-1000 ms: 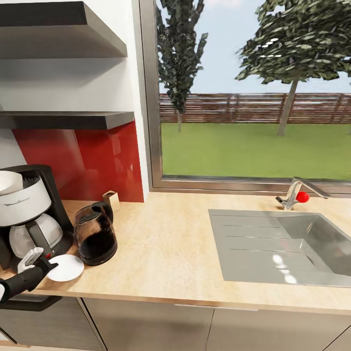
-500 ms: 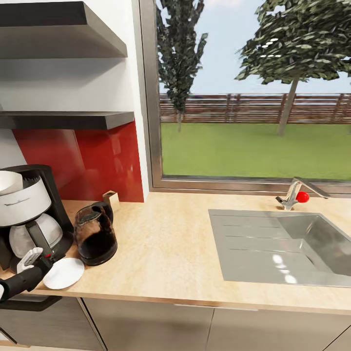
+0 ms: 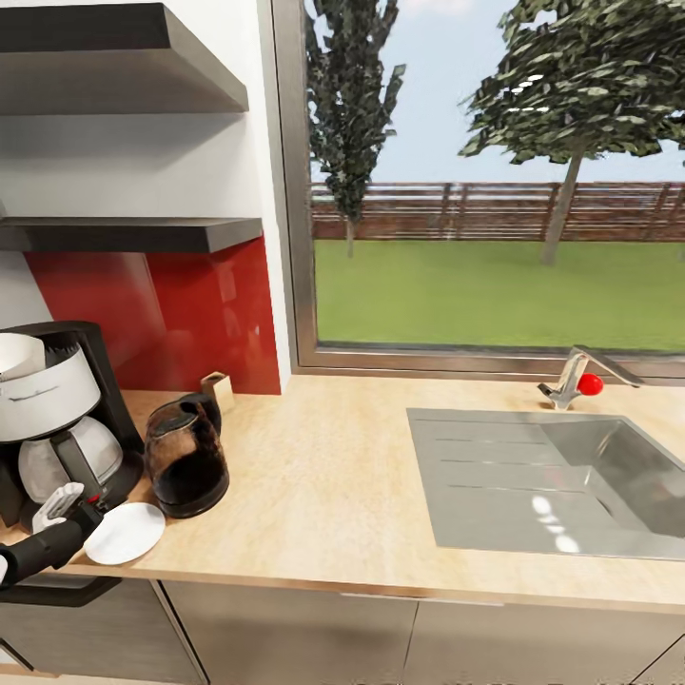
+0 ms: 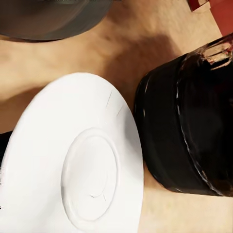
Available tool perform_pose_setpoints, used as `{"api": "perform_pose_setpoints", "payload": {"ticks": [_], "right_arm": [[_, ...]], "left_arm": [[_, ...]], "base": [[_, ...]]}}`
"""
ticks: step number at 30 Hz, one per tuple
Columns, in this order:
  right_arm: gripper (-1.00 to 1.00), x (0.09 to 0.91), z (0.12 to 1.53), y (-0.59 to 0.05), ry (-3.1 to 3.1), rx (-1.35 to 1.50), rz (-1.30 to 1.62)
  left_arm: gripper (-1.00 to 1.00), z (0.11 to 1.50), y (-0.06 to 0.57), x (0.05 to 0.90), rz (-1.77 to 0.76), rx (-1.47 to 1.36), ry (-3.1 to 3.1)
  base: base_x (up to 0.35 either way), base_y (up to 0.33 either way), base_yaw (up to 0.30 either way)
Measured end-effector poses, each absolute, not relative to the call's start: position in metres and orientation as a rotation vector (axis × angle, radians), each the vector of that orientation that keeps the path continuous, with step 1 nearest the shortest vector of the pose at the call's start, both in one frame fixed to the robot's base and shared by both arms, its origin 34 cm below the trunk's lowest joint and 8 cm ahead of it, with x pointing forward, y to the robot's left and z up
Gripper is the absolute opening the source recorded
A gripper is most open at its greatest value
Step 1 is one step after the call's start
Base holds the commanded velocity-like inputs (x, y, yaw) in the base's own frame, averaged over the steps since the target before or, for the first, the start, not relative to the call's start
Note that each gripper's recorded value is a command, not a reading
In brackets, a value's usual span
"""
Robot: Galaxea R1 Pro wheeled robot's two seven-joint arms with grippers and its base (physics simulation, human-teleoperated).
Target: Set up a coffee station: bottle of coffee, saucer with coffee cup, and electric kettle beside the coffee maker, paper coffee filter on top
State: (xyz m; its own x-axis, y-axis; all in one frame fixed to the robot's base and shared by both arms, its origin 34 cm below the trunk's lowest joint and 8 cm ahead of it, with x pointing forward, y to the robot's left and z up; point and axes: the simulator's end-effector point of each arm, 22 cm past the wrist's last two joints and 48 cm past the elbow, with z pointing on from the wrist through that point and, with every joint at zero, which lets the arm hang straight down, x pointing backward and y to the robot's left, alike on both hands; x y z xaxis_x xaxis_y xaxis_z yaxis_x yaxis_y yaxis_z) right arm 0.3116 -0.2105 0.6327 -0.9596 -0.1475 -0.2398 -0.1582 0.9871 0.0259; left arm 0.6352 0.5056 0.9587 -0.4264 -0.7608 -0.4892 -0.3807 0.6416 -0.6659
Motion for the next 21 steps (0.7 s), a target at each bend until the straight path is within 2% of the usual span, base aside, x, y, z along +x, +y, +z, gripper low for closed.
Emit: {"api": "perform_pose_setpoints", "payload": {"ticks": [21], "right_arm": [[1.00, 0.3114, 0.6326, -0.2104, 2.893, -0.226, 0.067]], "left_arm": [[1.00, 0.9584, 0.5052, 0.6353, -0.596, -0.889, 2.050]], "base": [[-0.266, 0.188, 0.000]]}}
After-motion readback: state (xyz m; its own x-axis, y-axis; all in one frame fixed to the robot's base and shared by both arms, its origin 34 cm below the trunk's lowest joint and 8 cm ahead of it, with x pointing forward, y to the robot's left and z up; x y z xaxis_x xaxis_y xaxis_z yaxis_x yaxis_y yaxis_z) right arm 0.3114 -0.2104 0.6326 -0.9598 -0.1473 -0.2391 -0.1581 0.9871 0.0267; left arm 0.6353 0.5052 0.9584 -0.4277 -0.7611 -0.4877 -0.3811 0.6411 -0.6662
